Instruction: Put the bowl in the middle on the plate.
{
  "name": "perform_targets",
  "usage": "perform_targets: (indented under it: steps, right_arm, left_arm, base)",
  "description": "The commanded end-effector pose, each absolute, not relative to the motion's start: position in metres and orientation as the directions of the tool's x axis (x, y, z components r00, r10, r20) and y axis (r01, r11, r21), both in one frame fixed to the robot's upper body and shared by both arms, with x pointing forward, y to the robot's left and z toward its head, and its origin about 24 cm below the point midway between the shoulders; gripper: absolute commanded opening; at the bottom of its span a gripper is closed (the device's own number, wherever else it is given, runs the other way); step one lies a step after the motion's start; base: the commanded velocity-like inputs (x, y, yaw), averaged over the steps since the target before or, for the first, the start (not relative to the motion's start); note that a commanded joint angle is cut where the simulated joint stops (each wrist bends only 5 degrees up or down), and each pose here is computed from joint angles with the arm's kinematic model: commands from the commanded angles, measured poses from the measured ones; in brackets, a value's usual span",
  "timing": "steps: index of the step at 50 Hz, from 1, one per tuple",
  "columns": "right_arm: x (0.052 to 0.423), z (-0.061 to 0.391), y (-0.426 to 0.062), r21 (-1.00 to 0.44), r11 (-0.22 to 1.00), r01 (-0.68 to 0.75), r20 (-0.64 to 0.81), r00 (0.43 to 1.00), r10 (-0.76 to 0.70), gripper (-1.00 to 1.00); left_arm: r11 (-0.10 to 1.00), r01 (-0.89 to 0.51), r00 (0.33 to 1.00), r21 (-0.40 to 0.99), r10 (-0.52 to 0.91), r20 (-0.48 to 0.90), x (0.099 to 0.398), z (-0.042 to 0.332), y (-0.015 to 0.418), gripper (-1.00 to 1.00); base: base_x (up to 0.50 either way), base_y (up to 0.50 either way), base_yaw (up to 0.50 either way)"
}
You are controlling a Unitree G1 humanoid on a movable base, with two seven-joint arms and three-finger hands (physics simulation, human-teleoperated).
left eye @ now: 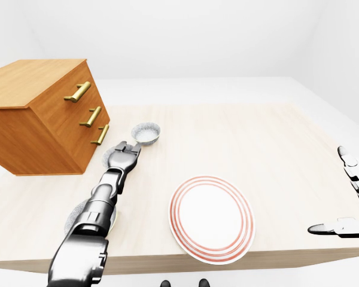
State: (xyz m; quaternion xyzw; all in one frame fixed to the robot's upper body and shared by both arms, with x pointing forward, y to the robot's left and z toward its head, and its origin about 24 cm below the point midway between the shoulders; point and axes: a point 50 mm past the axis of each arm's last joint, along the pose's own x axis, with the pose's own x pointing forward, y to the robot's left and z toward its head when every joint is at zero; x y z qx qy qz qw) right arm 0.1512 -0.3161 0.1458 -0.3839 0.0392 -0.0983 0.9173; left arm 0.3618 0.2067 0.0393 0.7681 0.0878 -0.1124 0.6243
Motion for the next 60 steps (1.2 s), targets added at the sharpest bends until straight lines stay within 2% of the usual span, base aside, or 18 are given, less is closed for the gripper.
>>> perform_targets:
  steps: [1, 60]
  right_arm:
    - [0.151, 0.146, -0.316, -0.712, 0.686, 0.15, 0.004, 0.978, -0.21, 1.0]
    - [0.149, 0.149, -0.314, -0.717, 0.678, 0.161, 0.019, 0.977, -0.211, 1.0]
  left_arm:
    - [-0.208, 0.281, 0.958, 0.937, -0.003, -0.287, 0.362, 0.037, 0.208, 1.0]
    - [-0.193, 0.289, 0.957, 0.937, 0.042, -0.287, 0.358, 0.038, 0.226, 1.0]
  base:
    - [0.0, 0.0, 0.0]
    - [0.0, 0.0, 0.0]
